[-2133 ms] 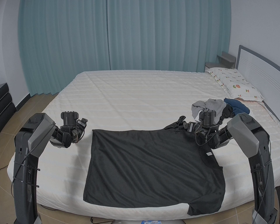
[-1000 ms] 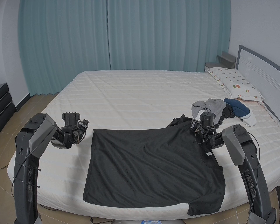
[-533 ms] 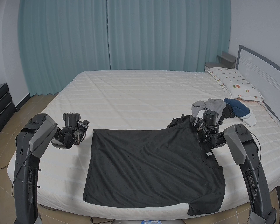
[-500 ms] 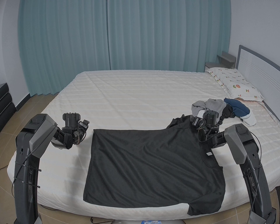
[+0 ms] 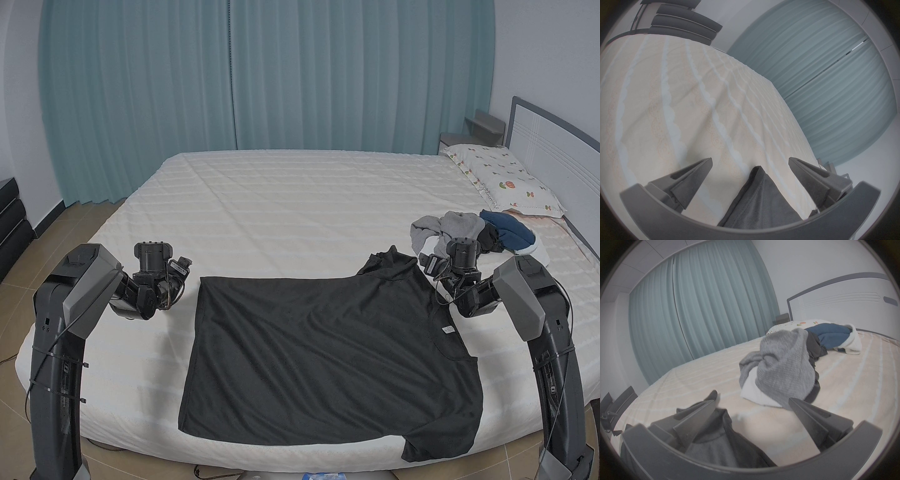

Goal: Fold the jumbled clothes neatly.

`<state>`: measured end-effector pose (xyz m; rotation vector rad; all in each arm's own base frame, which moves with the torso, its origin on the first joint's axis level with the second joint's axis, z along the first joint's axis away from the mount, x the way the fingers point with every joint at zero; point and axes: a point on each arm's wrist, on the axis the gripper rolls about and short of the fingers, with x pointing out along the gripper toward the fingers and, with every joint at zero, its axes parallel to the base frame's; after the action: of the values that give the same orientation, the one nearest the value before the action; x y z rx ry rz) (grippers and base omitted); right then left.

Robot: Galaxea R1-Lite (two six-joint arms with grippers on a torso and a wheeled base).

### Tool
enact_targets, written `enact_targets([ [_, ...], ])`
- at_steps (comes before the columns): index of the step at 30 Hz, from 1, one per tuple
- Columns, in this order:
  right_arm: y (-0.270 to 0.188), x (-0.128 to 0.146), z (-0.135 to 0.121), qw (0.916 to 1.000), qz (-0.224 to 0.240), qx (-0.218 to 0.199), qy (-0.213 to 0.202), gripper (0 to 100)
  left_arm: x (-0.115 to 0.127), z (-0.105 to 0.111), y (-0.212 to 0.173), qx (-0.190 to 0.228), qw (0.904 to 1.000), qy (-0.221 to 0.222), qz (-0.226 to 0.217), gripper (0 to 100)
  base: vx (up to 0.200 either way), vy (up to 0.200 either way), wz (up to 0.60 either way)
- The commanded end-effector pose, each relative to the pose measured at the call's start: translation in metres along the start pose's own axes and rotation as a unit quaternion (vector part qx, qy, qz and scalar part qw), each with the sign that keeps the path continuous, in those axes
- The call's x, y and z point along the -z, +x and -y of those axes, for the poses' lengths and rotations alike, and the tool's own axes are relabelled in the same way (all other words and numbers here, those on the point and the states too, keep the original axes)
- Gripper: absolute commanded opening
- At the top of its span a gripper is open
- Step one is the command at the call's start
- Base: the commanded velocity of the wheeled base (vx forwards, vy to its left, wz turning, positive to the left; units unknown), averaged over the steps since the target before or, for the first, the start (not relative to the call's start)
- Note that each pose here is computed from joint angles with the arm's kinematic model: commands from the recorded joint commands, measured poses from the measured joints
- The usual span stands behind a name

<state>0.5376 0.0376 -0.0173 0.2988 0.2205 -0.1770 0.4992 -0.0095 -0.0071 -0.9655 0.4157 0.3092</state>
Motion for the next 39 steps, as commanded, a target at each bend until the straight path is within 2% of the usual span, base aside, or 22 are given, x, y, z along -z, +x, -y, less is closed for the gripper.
enact_targets([
  [1,-0.011,-0.001,0.000,0.9998,-0.017,0.003,-0.003,100,0.000,0.000,-0.001,-0.001,1.0000,0.000,0.000,100,0.000,0.000,0.00],
  [6,-0.034,-0.011,0.003,0.9992,-0.038,0.011,-0.003,100,-0.001,0.003,-0.015,-0.002,0.9999,0.011,-0.004,100,0.000,0.000,0.00],
  [8,-0.047,-0.020,0.003,0.9992,-0.037,0.012,0.013,100,0.002,0.004,-0.021,-0.001,0.9998,0.017,-0.010,100,0.000,0.000,0.00],
  [11,-0.074,-0.034,0.003,0.9984,-0.037,0.011,0.041,100,0.006,0.013,-0.028,0.022,0.9995,0.020,-0.002,100,0.000,0.000,0.00],
  [14,-0.100,-0.038,0.006,0.9967,-0.063,0.004,0.051,100,0.004,0.021,-0.041,0.040,0.9990,0.022,0.004,100,0.000,0.000,0.00],
  [17,-0.146,-0.038,0.010,0.9893,-0.118,-0.029,0.080,100,-0.001,0.029,-0.061,0.051,0.9979,0.040,0.004,100,0.000,0.000,0.00],
  [19,-0.166,-0.040,0.010,0.9861,-0.131,-0.046,0.091,100,0.000,0.032,-0.067,0.054,0.9977,0.041,0.003,100,0.000,0.000,0.00],
  [22,-0.198,-0.028,0.016,0.9810,-0.157,-0.063,0.095,100,0.002,0.033,-0.077,0.050,0.9977,0.045,-0.005,100,0.000,0.000,0.00],
  [26,-0.227,-0.009,0.021,0.9772,-0.172,-0.080,0.094,100,0.014,0.017,-0.100,0.023,0.9977,0.053,-0.033,100,0.000,0.000,0.00],
  [29,-0.243,0.003,0.021,0.9729,-0.183,-0.095,0.106,100,0.021,0.006,-0.122,0.021,0.9962,0.056,-0.063,100,0.000,0.000,0.00],
  [32,-0.265,0.015,0.026,0.9635,-0.200,-0.116,0.136,100,0.032,-0.014,-0.160,0.035,0.9919,0.058,-0.107,100,0.000,0.000,0.00],
  [36,-0.276,0.021,0.031,0.9559,-0.214,-0.126,0.157,100,0.042,-0.031,-0.182,0.044,0.9900,0.061,-0.120,100,0.000,0.000,0.00],
  [37,-0.281,0.024,0.033,0.9507,-0.225,-0.126,0.172,100,0.049,-0.038,-0.191,0.044,0.9890,0.064,-0.126,100,-0.200,0.000,0.00],
  [39,-0.284,0.026,0.033,0.9457,-0.236,-0.128,0.184,100,0.055,-0.045,-0.199,0.043,0.9877,0.068,-0.134,100,-0.200,0.000,0.00],
])
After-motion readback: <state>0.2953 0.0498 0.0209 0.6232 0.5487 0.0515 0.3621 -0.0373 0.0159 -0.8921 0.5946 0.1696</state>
